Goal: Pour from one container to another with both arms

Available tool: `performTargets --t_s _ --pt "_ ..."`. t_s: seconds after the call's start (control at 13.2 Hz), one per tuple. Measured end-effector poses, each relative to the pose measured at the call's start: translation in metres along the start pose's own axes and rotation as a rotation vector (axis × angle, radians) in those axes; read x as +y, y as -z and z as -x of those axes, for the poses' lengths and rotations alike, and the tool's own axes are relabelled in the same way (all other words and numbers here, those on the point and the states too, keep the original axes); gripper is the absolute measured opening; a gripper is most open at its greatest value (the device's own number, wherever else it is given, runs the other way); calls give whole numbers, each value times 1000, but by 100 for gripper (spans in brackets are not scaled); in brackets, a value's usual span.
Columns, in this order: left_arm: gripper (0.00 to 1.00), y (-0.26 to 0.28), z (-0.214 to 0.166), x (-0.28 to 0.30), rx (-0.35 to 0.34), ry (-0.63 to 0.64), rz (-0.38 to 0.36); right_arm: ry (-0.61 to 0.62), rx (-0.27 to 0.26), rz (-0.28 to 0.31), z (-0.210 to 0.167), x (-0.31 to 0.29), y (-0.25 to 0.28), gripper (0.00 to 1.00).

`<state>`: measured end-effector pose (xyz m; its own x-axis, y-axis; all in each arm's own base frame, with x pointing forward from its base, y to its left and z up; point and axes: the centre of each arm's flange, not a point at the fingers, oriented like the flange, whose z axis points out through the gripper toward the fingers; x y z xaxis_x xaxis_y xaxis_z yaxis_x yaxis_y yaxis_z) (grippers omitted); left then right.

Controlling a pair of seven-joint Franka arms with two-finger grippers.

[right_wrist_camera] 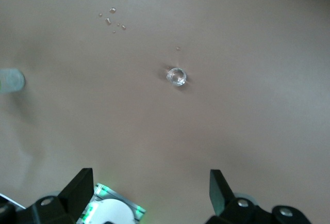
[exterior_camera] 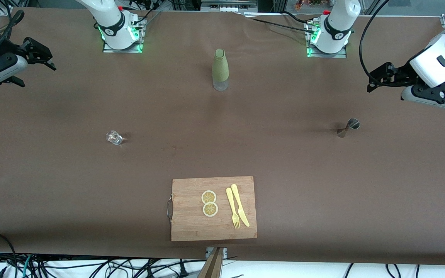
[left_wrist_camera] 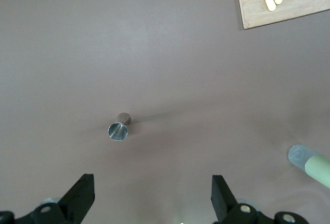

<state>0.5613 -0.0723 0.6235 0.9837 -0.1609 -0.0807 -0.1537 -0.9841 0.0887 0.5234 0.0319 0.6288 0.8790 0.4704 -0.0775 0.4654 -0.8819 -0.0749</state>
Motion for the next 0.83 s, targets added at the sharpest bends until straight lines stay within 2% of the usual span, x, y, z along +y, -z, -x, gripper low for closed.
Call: performTargets --t_s 0.15,0.46,0.68,0.83 --pt "100 0 -1 0 4 35 0 -5 -15 32 2 3 0 100" --pt "100 -7 -9 -1 -4 47 0 -19 -17 45 3 9 -3 100" --pt "100 -8 -11 0 -3 47 0 -161 -12 49 -1 -2 -2 100" --pt "100 -7 -11 0 -2 46 0 -209 -7 54 -6 -18 0 100"
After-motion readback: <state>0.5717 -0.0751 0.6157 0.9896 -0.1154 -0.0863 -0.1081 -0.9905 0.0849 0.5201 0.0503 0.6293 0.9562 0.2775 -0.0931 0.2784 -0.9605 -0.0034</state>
